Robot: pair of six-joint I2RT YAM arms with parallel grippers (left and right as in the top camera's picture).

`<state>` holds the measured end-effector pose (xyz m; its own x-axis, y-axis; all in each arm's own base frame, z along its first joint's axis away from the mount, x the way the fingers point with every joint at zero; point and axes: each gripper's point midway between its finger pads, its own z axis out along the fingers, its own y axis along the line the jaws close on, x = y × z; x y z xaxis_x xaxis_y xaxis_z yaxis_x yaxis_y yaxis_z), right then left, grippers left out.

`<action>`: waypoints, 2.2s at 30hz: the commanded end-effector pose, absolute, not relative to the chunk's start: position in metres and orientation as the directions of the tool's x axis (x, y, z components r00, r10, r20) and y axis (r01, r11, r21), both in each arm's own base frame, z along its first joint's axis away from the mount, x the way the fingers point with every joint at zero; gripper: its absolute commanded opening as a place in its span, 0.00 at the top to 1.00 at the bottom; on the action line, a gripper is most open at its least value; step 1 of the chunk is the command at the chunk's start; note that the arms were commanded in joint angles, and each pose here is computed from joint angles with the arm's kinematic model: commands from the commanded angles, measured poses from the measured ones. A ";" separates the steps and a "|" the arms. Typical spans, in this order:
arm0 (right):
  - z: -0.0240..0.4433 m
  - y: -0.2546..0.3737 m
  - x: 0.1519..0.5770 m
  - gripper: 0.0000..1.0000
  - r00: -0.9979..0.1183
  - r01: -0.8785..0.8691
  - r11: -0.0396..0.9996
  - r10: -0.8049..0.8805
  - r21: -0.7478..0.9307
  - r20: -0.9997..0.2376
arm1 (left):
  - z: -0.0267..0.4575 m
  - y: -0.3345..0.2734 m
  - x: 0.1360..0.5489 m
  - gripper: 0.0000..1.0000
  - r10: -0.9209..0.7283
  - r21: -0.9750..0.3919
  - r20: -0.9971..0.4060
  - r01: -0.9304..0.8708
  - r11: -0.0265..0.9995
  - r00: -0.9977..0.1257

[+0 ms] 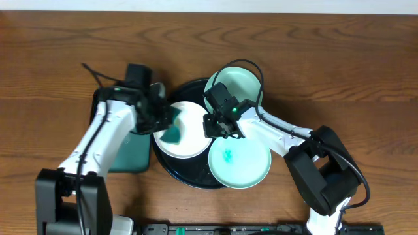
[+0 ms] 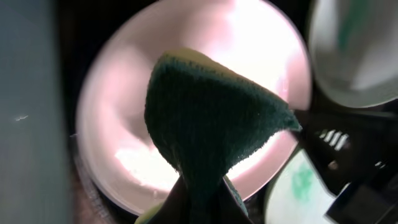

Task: Clean dirty plates on tray and stack at the side
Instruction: 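Scrub the white plate's green smear with the sponge in the left gripper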

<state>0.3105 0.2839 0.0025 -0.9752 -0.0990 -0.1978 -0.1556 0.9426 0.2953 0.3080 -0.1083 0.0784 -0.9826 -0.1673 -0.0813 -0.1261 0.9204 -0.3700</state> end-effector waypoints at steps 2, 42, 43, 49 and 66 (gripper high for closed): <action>-0.031 0.266 0.287 0.99 -0.983 -0.169 0.962 -0.149 0.215 -0.108 | 0.051 -0.109 0.312 0.93 -0.224 -0.305 -0.033 -0.204 0.930 -0.974; -0.032 0.266 0.281 0.99 -0.983 -0.176 0.963 -0.159 0.206 -0.093 | -0.009 -0.147 0.354 0.93 -0.304 -0.429 0.000 -0.275 0.861 -0.953; -0.032 0.266 0.280 0.99 -0.983 -0.177 0.962 -0.161 0.206 -0.092 | -0.011 -0.137 0.358 0.93 -0.324 -0.403 -0.019 -0.290 0.868 -0.946; -0.032 0.266 0.278 0.99 -0.981 -0.186 0.962 -0.171 0.201 -0.087 | -0.021 -0.080 0.366 0.93 -0.407 -0.224 -0.103 -0.377 0.899 -0.908; -0.032 0.265 0.278 0.99 -0.982 -0.186 0.962 -0.172 0.200 -0.085 | -0.019 0.006 0.301 0.93 -0.395 0.292 -0.062 -0.395 0.871 -0.917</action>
